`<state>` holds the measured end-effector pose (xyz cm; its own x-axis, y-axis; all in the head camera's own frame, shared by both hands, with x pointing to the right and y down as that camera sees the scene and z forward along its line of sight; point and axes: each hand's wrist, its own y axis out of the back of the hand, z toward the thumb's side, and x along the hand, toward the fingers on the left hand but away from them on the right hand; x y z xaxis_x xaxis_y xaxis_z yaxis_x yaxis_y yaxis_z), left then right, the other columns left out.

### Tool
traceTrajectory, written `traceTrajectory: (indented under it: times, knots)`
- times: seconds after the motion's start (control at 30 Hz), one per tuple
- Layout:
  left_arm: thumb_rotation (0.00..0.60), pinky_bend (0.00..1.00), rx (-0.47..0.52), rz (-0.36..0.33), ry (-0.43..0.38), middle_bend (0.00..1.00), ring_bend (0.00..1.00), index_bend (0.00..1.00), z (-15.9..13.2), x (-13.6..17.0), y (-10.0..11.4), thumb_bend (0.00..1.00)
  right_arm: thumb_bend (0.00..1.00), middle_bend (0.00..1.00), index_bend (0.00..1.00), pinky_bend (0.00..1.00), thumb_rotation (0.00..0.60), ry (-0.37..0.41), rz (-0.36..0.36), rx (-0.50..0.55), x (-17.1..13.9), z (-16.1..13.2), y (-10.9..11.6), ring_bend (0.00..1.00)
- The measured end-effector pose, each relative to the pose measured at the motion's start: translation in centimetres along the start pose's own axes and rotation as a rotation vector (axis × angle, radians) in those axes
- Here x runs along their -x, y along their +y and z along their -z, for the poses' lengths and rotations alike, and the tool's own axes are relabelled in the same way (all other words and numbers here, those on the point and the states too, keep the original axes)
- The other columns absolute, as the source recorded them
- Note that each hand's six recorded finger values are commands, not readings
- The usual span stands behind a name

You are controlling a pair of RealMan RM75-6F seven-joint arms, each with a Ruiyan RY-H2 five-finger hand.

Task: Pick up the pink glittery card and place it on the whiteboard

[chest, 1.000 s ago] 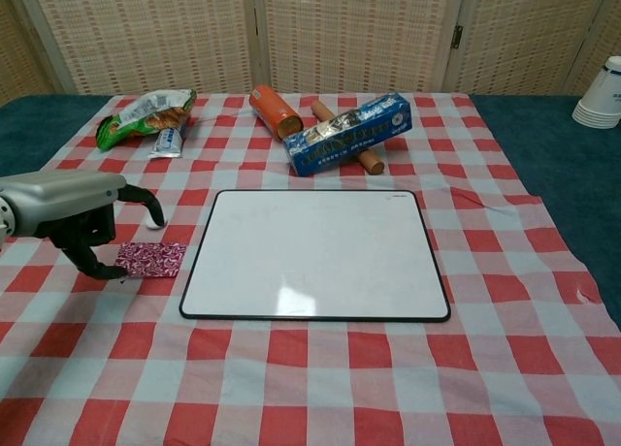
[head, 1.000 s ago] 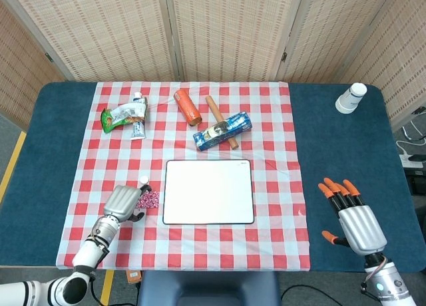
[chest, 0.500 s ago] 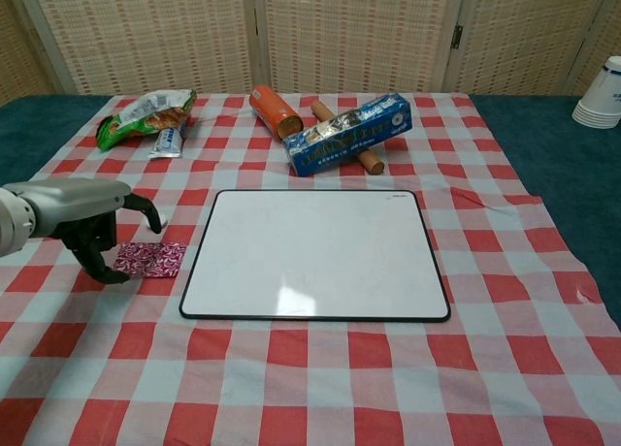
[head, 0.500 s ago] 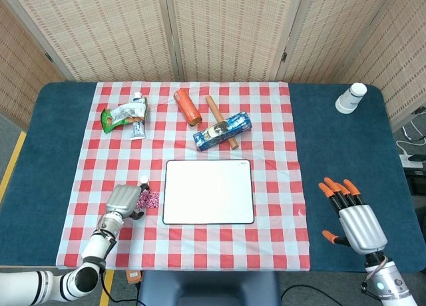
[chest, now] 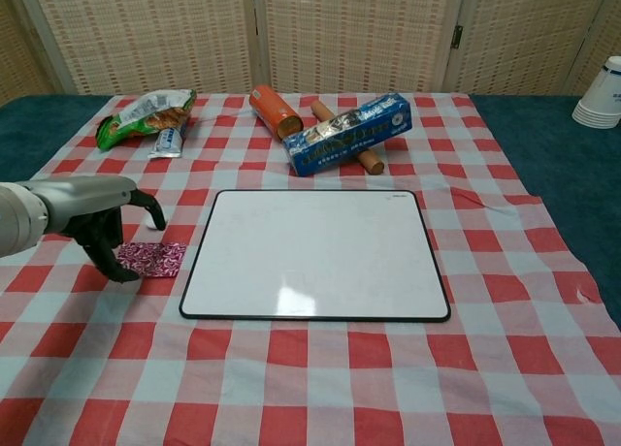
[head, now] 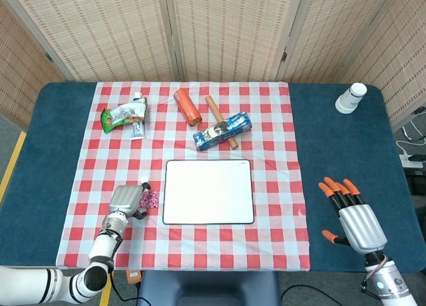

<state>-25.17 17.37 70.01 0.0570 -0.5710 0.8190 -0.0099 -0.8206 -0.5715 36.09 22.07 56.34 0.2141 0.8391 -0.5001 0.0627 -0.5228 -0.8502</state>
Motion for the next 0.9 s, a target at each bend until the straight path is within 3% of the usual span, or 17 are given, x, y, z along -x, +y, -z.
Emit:
traceTrajectory:
  times: [0.5,0.9]
  knots:
    - [0.6,0.98,0.002,-0.01,0.021,0.98,1.0,0.26,-0.2,-1.1,-0.8,0.23,0.05,0.01,0.0,0.0,0.6,-0.011,-0.014,-0.003,0.4,0.2,-0.2,0.0]
    - [0.6,0.99,0.008,-0.057,0.033,1.0,1.0,0.3,0.2,-1.5,-0.8,0.23,0.05,0.01,0.0,0.0,0.6,-0.012,-0.017,-0.007,0.5,0.1,-0.3,0.0]
